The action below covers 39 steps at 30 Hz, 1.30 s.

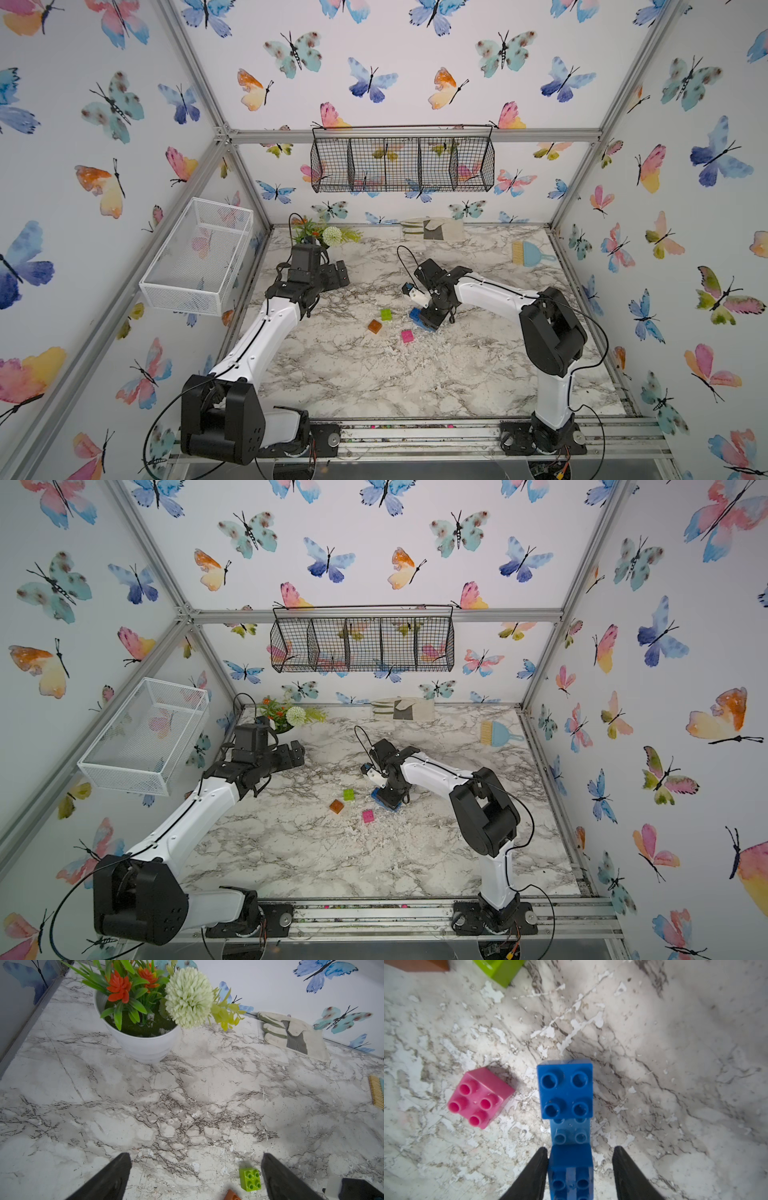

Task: Assemble the letter y with lego
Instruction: Assemble the lego brick with the lego brick, then pick up the lego brick from the center of the board.

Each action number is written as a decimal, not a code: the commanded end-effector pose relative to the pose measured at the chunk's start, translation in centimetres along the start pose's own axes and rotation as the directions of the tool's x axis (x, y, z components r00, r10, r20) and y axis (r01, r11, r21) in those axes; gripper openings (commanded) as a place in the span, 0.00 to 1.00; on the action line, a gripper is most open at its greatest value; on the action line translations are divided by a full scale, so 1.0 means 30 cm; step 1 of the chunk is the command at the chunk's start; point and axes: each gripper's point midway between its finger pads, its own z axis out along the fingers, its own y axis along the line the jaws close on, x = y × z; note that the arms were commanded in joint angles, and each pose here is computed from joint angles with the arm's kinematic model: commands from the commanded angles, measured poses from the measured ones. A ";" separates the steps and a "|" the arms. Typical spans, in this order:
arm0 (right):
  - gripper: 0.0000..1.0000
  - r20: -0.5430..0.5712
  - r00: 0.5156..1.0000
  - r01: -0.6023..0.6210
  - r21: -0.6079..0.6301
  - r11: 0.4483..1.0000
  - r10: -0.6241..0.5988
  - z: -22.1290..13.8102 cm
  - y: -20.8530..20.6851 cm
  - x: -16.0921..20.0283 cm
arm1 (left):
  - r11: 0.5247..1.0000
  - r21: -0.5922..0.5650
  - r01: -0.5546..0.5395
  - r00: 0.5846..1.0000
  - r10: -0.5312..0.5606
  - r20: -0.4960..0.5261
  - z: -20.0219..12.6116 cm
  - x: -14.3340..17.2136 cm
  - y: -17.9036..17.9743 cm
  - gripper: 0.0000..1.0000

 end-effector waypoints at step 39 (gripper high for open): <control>0.06 0.031 0.997 -0.072 0.088 0.993 0.070 0.029 -0.019 -0.098 | 1.000 0.008 0.000 1.000 0.000 0.004 -0.010 -0.018 -0.008 0.98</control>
